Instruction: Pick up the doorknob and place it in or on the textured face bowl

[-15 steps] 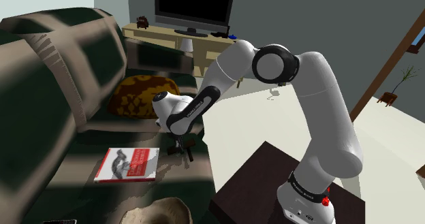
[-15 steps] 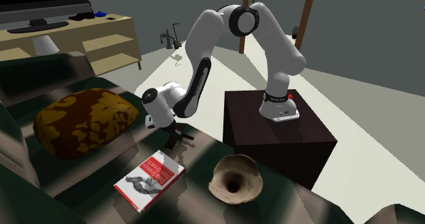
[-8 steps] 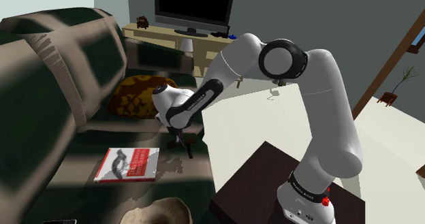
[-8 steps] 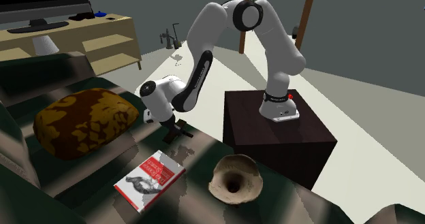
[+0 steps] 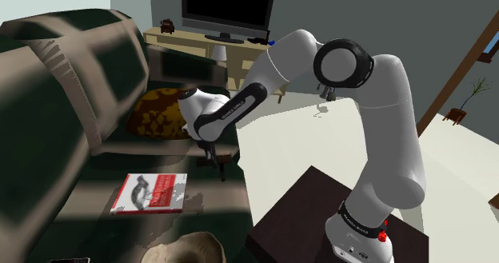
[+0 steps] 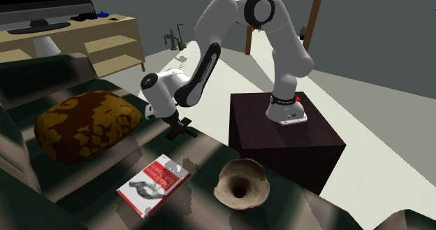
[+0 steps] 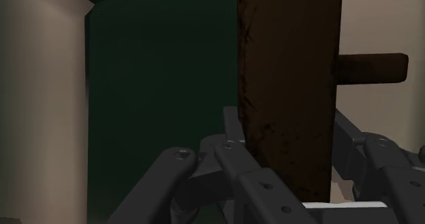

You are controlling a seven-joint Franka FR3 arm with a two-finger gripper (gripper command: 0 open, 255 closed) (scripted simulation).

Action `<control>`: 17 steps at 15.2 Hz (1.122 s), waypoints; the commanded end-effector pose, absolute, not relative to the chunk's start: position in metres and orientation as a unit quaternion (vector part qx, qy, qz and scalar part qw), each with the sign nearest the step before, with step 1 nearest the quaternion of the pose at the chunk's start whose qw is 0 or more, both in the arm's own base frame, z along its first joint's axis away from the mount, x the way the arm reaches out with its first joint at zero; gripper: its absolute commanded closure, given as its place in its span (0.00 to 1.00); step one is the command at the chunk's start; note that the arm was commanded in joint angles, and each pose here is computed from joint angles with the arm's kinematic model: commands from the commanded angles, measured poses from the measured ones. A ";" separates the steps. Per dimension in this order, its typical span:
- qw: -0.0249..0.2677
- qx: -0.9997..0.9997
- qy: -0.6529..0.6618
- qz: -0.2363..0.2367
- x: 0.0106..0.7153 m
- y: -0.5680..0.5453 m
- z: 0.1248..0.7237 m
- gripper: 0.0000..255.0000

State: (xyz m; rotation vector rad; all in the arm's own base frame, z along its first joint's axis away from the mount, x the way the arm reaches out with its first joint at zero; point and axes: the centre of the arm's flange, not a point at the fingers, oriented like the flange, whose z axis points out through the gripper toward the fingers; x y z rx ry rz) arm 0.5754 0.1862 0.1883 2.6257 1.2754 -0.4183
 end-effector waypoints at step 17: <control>0.096 0.886 0.430 -0.141 0.574 0.186 0.284 1.00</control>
